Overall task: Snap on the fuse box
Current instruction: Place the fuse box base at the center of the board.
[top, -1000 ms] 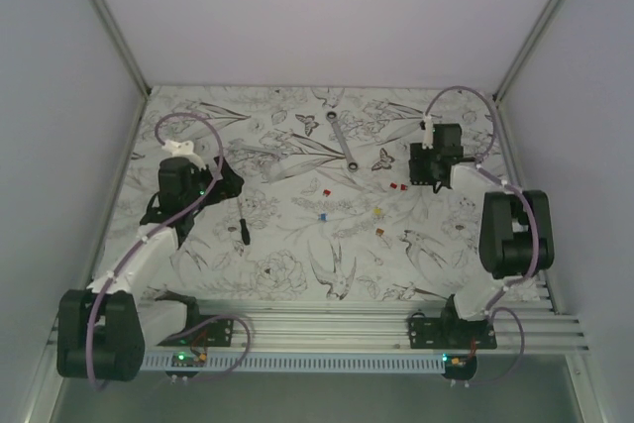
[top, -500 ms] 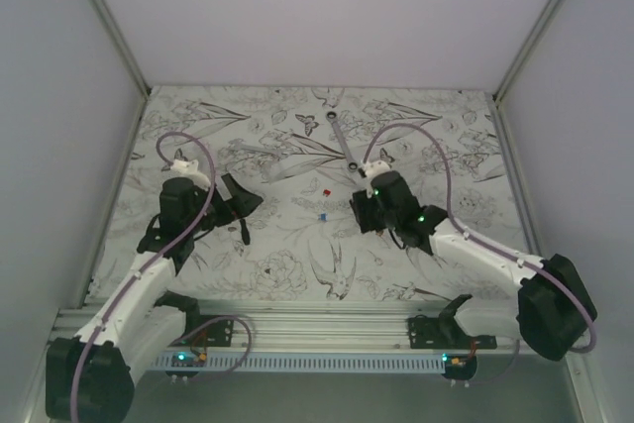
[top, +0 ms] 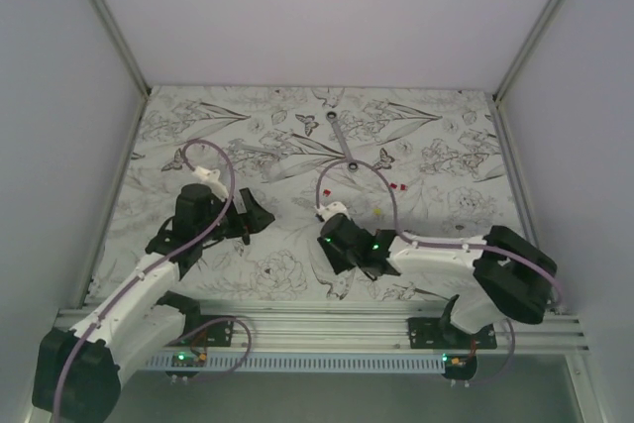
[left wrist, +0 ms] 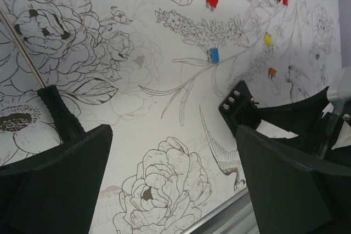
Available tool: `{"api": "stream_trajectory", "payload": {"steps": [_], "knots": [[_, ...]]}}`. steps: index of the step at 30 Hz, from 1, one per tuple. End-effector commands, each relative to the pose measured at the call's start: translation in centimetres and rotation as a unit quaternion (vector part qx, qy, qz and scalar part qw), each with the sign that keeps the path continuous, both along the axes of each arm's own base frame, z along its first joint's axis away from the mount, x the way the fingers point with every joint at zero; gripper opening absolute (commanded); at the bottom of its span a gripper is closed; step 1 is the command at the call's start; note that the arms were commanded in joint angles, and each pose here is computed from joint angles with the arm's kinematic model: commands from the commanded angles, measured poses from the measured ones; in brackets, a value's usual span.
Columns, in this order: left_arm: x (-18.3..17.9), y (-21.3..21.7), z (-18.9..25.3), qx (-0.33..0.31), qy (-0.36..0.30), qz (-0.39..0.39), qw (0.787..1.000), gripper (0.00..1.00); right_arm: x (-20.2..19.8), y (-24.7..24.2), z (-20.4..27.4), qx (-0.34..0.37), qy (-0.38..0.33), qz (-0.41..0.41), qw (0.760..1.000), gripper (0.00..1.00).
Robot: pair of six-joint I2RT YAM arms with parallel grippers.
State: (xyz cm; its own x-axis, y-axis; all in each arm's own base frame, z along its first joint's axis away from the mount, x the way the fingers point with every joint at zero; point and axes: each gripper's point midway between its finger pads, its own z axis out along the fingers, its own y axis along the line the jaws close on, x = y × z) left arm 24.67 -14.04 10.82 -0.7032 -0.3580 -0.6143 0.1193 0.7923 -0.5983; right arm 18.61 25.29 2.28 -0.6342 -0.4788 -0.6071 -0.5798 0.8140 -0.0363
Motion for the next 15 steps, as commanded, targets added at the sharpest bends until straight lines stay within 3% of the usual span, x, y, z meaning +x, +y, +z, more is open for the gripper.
{"api": "stream_trajectory", "payload": {"steps": [1,8,12,15], "knots": [[-0.6,-0.2,-0.9,0.025,0.0,-0.022,0.999,1.0,1.0,3.4,0.8,0.025,-0.029,-0.023,0.999,0.47],[-1.2,-0.1,-0.5,0.022,0.005,-0.018,1.0,1.0,0.2,5.3,1.7,0.051,-0.025,-0.028,0.998,0.67],[-1.7,-0.1,-0.5,0.013,0.016,-0.013,1.0,1.0,0.2,4.6,3.3,0.057,-0.034,-0.037,0.997,0.89],[-1.8,-0.2,-0.4,0.009,0.02,-0.008,1.0,1.0,1.1,2.9,5.1,0.043,-0.06,-0.072,0.995,0.92]]}}
